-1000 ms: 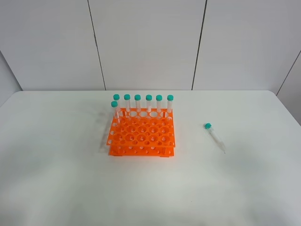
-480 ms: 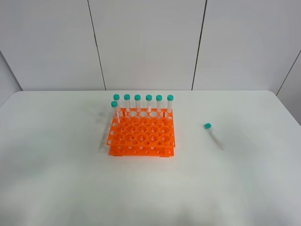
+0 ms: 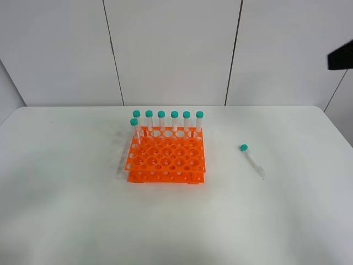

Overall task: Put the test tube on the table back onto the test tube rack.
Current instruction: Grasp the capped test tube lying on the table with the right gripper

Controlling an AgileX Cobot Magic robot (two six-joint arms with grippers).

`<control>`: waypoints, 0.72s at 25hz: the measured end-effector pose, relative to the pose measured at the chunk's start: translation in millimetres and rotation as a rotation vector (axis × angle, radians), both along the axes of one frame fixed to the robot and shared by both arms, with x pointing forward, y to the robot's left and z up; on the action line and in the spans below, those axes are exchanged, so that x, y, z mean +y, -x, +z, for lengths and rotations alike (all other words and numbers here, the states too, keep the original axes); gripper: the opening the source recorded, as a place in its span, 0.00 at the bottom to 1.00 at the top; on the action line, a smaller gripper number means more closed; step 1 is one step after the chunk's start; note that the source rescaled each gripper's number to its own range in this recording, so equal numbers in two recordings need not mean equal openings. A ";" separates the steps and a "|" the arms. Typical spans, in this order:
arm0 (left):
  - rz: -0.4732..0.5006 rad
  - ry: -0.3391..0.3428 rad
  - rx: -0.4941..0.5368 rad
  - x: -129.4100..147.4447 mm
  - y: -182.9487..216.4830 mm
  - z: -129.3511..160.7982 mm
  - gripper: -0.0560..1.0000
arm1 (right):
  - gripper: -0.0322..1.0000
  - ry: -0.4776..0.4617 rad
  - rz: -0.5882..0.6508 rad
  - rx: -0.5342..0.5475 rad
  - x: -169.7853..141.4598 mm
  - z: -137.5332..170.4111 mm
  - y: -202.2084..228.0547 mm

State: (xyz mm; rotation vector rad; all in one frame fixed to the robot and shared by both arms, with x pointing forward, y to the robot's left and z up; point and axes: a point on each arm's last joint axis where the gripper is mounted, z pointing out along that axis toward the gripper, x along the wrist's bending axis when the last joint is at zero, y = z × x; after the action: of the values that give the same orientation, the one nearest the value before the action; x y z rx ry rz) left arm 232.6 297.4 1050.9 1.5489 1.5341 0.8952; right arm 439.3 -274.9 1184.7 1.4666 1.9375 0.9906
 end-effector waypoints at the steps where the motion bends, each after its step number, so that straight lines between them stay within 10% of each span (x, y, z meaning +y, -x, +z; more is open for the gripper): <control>1: 0.000 0.000 0.000 0.0 0.0 0.0 0.98 | 0.96 -0.008 0.014 0.030 1.6 -2.6 -18.6; 18: 0.000 0.000 0.000 0.0 0.0 0.0 0.98 | 0.96 0.192 0.041 0.677 49.4 -198.7 -177.3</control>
State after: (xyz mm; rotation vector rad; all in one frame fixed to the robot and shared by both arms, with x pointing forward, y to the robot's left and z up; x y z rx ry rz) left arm 232.6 297.4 1050.9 1.5489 1.5341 0.8952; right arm 616.5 -225.5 986.0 1.7993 2.4403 0.3095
